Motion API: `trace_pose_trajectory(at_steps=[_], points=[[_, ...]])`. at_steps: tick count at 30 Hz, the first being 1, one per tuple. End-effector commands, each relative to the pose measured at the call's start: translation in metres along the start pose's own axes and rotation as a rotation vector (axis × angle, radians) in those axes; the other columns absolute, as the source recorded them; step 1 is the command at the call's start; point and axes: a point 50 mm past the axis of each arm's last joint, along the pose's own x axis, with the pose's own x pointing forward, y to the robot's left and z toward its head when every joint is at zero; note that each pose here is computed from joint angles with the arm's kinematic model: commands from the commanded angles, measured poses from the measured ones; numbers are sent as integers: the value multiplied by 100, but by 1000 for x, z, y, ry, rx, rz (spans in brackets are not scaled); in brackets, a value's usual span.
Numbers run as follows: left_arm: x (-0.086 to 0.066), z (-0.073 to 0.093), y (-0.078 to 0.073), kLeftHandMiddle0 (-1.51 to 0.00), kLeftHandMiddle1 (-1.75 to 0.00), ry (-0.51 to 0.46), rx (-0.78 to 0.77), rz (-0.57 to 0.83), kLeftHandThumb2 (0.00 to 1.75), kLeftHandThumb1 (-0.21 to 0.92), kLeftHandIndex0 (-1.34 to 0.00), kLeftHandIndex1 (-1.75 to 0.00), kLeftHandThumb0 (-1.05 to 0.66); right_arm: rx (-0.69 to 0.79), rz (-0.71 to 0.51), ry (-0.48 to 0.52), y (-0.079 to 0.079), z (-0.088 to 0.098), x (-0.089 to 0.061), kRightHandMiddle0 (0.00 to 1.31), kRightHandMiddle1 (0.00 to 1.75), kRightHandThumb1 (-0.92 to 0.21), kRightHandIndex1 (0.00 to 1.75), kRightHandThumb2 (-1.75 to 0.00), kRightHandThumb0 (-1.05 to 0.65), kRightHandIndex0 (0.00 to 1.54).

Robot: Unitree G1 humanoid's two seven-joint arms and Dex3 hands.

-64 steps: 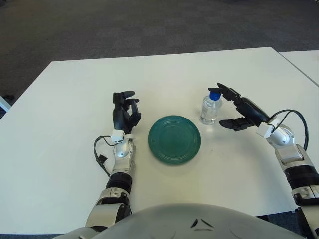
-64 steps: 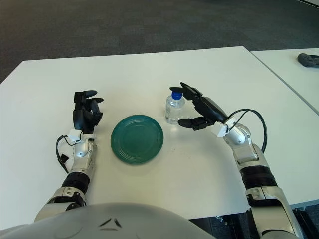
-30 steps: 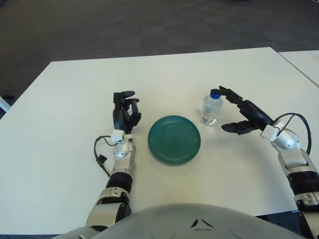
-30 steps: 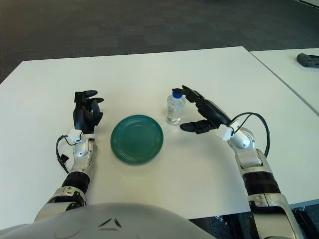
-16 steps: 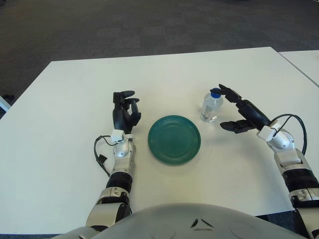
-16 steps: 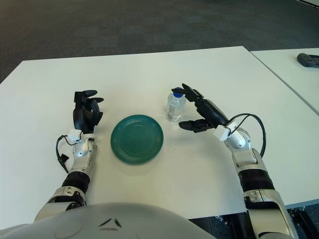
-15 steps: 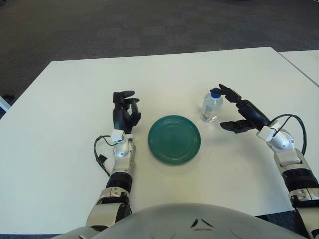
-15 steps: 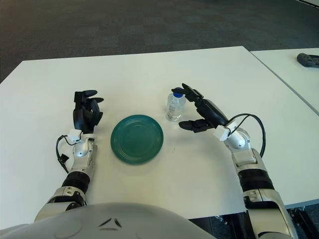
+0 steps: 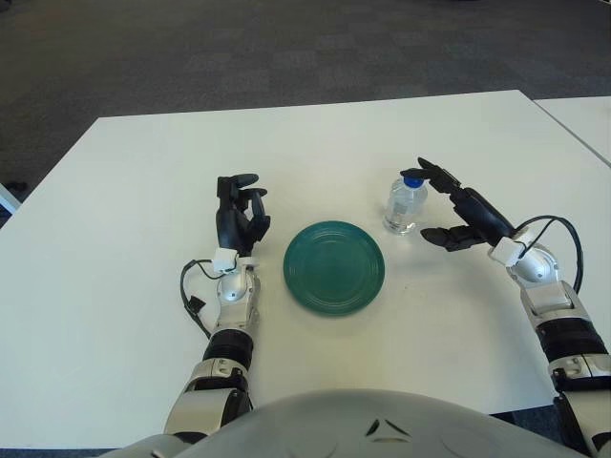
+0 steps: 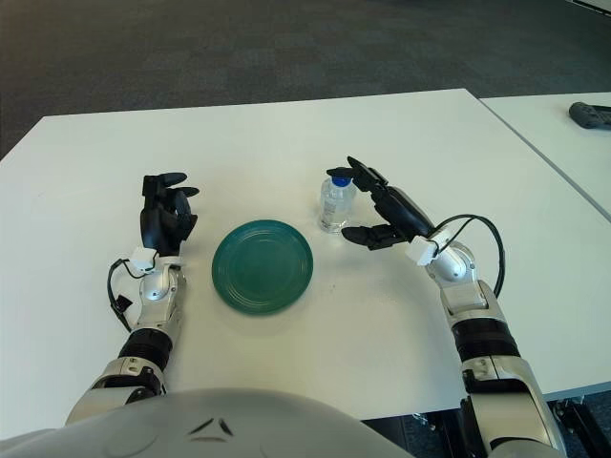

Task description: Put the bottle into the plate.

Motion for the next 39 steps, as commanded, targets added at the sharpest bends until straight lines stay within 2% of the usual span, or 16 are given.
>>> trace_pose_trajectory(at_steps=[1, 7, 16, 26, 31, 39], points=[[-19, -15, 9, -17, -162, 95, 10, 33, 71, 92, -14, -157, -90, -9, 6, -1, 0, -1, 7, 0, 78, -92, 1, -64, -105, 33], [-19, -16, 8, -16, -162, 92, -2, 26, 70, 92, -16, -158, -89, -18, -14, -30, 3, -1, 10, 0, 80, -92, 1, -64, -105, 34], [-18, -17, 9, -16, -159, 100, -7, 24, 69, 92, -17, -156, -88, -6, -40, -79, 1, 4, 11, 0, 76, -92, 1, -62, -105, 34], [-17, -19, 9, -17, -156, 117, -14, 27, 70, 92, -15, -153, -88, 9, -81, -103, -7, 9, 13, 0, 78, -92, 0, -56, -105, 33], [-16, -19, 7, -18, -156, 119, -29, 24, 70, 92, -14, -152, -87, 2, -99, -120, -13, 12, 19, 0, 79, -92, 0, -50, -105, 31], [-15, -19, 6, -18, -156, 108, -36, 17, 71, 92, -15, -152, -88, -18, -107, -135, -16, 12, 21, 0, 78, -92, 0, -47, -105, 31]])
